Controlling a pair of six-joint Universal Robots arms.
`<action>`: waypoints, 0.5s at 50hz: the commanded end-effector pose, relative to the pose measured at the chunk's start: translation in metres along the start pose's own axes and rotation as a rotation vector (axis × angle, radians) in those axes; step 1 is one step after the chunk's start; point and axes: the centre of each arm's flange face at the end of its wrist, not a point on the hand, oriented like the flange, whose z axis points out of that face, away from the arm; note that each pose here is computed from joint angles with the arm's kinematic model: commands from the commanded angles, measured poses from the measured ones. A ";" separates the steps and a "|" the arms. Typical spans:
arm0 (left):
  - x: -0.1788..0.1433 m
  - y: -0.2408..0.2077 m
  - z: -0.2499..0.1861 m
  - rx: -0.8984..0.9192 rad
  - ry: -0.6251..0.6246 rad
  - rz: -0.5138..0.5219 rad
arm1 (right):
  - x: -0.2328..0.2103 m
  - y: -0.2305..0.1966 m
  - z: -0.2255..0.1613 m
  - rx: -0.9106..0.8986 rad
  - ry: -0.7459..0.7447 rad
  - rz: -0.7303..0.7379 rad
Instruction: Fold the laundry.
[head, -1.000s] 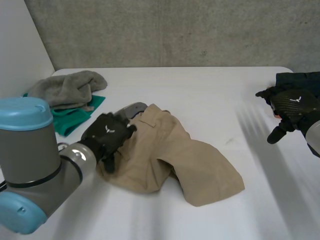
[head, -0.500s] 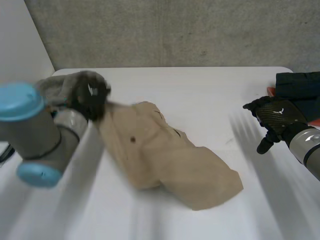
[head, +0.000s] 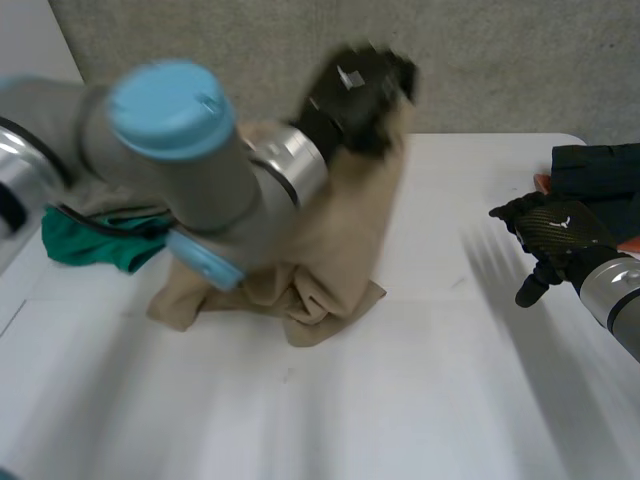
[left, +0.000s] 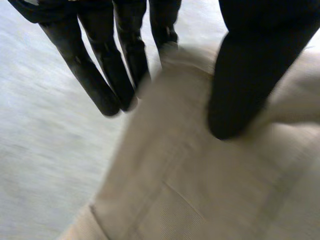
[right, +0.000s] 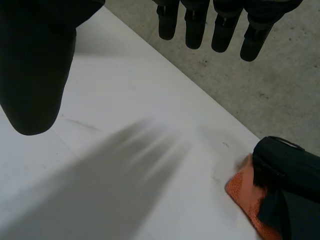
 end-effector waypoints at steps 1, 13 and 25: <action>0.047 0.051 -0.012 -0.158 0.127 -0.066 | 0.002 0.000 0.001 0.006 0.009 -0.001; -0.023 -0.001 -0.056 -0.282 -0.352 -0.017 | 0.002 -0.014 -0.002 0.092 -0.006 -0.092; -0.022 0.037 -0.157 -0.662 -0.373 -0.002 | -0.044 -0.011 -0.003 0.144 -0.235 -0.344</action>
